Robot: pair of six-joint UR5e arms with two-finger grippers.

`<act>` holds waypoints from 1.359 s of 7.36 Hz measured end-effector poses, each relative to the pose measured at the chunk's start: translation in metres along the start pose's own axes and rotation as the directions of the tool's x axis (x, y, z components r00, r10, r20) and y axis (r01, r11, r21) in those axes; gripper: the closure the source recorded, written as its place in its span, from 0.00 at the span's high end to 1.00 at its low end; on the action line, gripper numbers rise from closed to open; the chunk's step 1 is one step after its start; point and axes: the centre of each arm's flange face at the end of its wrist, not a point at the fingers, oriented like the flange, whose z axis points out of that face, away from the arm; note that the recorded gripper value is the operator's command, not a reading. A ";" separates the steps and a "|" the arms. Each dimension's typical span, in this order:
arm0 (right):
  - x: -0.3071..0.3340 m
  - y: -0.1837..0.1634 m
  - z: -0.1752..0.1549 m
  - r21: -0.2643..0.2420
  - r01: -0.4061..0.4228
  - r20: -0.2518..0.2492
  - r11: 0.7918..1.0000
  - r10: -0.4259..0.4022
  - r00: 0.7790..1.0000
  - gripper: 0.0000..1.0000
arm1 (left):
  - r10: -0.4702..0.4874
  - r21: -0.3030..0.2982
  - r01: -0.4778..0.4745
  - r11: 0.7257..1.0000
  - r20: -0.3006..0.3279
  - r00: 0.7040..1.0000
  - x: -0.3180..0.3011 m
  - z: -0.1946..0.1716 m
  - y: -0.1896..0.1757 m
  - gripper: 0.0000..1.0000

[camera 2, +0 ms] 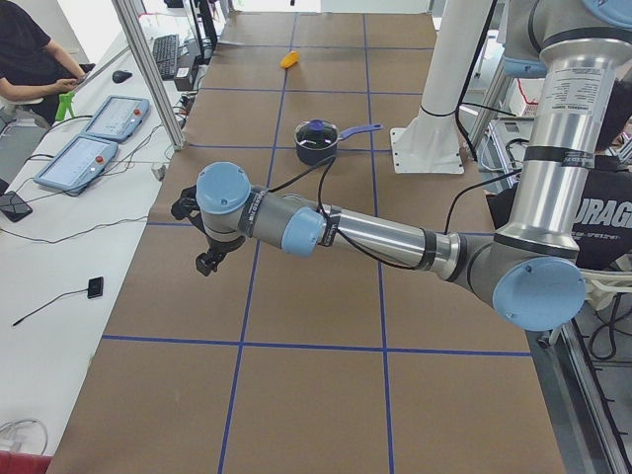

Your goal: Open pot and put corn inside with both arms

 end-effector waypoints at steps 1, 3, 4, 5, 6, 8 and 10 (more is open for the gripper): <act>0.000 0.000 0.000 0.000 0.001 0.000 1.000 -0.001 1.000 1.00 | 0.000 0.000 0.000 1.000 0.000 1.000 0.000 0.000 0.000 0.97; -0.007 -0.010 -0.001 0.007 0.018 0.005 1.000 -0.018 1.000 1.00 | -0.001 0.000 0.001 1.000 0.000 1.000 0.000 0.000 0.000 0.97; -0.010 -0.016 0.002 0.005 0.027 0.006 1.000 -0.027 1.000 1.00 | -0.003 0.000 0.003 1.000 0.000 1.000 0.000 0.000 0.000 0.97; -0.011 -0.018 0.012 -0.012 0.033 0.007 0.999 -0.033 0.999 1.00 | -0.018 0.004 0.018 1.000 -0.001 1.000 0.003 -0.002 -0.004 0.97; -0.019 -0.022 0.028 -0.036 0.062 0.002 0.997 -0.062 0.998 1.00 | -0.047 0.009 0.047 0.999 -0.009 0.999 0.018 -0.001 -0.016 0.97; -0.055 -0.037 0.073 -0.096 0.173 -0.029 0.980 -0.177 0.984 1.00 | -0.114 0.011 0.115 0.993 -0.041 0.993 0.077 0.007 -0.052 0.97; -0.080 -0.049 0.109 -0.145 0.280 -0.007 0.949 -0.284 0.959 1.00 | -0.167 0.014 0.169 0.986 -0.077 0.983 0.133 0.012 -0.085 0.97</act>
